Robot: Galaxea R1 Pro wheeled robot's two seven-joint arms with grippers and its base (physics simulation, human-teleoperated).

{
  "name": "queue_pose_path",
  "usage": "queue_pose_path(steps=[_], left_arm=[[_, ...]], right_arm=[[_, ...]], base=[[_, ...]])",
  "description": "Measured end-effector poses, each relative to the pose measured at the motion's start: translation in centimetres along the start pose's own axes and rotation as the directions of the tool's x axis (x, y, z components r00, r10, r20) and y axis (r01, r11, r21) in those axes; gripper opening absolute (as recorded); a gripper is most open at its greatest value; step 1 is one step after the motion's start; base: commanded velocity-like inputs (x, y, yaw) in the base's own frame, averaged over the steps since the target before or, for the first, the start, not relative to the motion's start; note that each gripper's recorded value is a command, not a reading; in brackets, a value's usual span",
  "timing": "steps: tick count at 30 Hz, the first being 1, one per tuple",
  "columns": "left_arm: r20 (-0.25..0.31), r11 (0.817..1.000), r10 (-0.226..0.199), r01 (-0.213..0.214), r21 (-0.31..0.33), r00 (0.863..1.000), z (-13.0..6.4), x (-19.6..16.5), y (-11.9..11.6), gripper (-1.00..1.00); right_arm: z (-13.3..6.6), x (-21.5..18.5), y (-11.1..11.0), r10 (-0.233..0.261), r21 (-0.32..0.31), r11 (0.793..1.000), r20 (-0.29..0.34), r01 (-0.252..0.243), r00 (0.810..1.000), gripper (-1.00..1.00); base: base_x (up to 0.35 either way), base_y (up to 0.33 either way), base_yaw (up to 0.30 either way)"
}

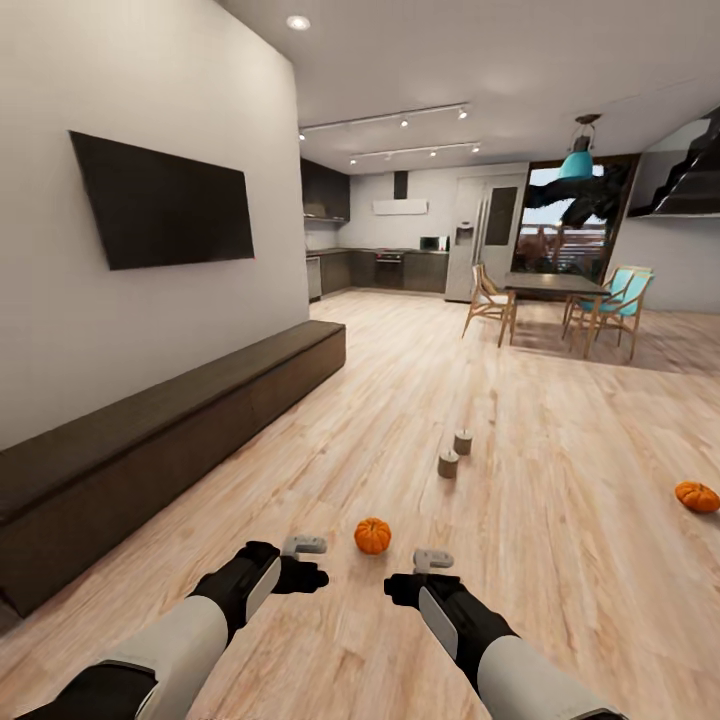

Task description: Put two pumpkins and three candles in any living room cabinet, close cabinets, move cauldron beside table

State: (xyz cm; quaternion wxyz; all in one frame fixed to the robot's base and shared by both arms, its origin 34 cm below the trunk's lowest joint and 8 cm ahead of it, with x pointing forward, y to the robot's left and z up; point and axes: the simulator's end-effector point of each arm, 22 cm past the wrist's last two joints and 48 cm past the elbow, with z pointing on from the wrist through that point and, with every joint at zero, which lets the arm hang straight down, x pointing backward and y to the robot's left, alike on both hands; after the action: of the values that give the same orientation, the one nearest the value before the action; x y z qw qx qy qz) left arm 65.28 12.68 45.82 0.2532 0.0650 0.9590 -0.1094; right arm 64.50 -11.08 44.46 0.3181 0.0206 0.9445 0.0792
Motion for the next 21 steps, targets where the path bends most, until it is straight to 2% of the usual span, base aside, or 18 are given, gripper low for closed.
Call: queue_pose_path(steps=[5,21], left_arm=[[0.002,1.000,0.000,0.000,0.000,1.000,-0.10,-0.07,0.03,1.00],[0.008,1.000,0.002,-0.002,-0.001,1.000,-0.35,-0.33,0.01,1.00]], right_arm=[[-0.08,-0.11,0.02,-0.002,0.000,1.000,0.002,0.002,1.000,1.00],[-0.28,-0.38,0.07,-0.004,0.000,1.000,0.008,0.004,1.000,1.00]], base=[[0.231,0.000,0.286],[0.313,-0.016,0.286]])
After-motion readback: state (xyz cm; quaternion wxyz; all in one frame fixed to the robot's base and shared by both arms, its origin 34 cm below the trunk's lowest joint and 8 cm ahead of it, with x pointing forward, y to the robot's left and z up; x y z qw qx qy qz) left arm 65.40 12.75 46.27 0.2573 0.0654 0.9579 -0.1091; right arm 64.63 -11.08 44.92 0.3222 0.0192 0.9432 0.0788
